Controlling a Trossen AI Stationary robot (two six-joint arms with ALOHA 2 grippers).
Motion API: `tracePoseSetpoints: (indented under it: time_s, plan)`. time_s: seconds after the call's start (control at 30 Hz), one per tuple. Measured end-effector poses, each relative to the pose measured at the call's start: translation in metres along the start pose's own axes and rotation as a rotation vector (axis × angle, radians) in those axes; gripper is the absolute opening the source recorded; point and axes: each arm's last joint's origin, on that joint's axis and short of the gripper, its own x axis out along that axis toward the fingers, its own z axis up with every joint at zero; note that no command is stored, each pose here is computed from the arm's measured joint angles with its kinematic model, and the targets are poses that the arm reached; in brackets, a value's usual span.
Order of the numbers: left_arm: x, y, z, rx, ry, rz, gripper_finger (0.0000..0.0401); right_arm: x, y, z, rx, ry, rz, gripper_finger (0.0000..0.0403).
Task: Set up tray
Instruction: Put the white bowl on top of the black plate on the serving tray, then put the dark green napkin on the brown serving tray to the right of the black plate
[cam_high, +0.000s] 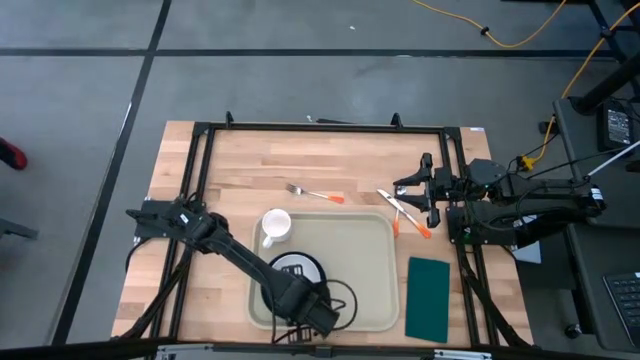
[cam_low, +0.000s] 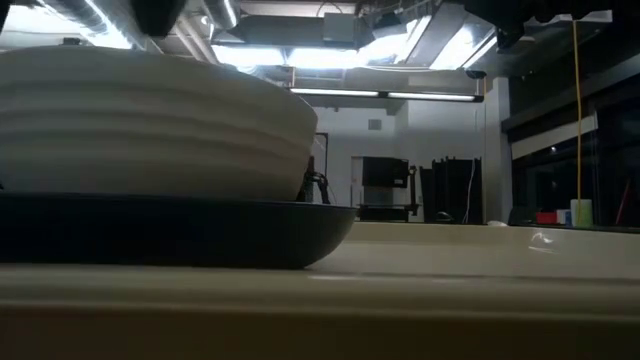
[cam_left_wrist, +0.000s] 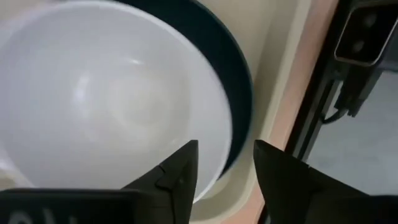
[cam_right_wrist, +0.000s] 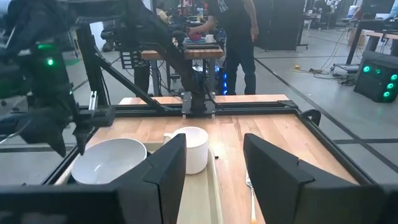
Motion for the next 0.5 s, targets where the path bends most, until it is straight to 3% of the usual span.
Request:
tracePoseSetpoints:
  time_s: [0.13,0.3,0.4,0.5]
  plan:
    - [-0.029,0.012,0.001,-0.031,-0.057,0.005,0.0157,0.0,0.0,0.0,0.001,0.001,0.001,0.0169]
    - [-0.071,0.038,-0.005,-0.153,-0.185,0.05,0.0153,0.0,0.001,-0.002,0.063,0.027,0.043,0.0169]
    - [-0.1,0.053,-0.012,-0.259,-0.341,0.088,0.0151,-0.001,0.003,-0.011,0.172,0.128,0.088,0.0169]
    - [-0.13,0.07,-0.021,-0.363,-0.507,0.121,0.0147,-0.004,0.005,-0.025,0.363,0.292,0.156,0.0169]
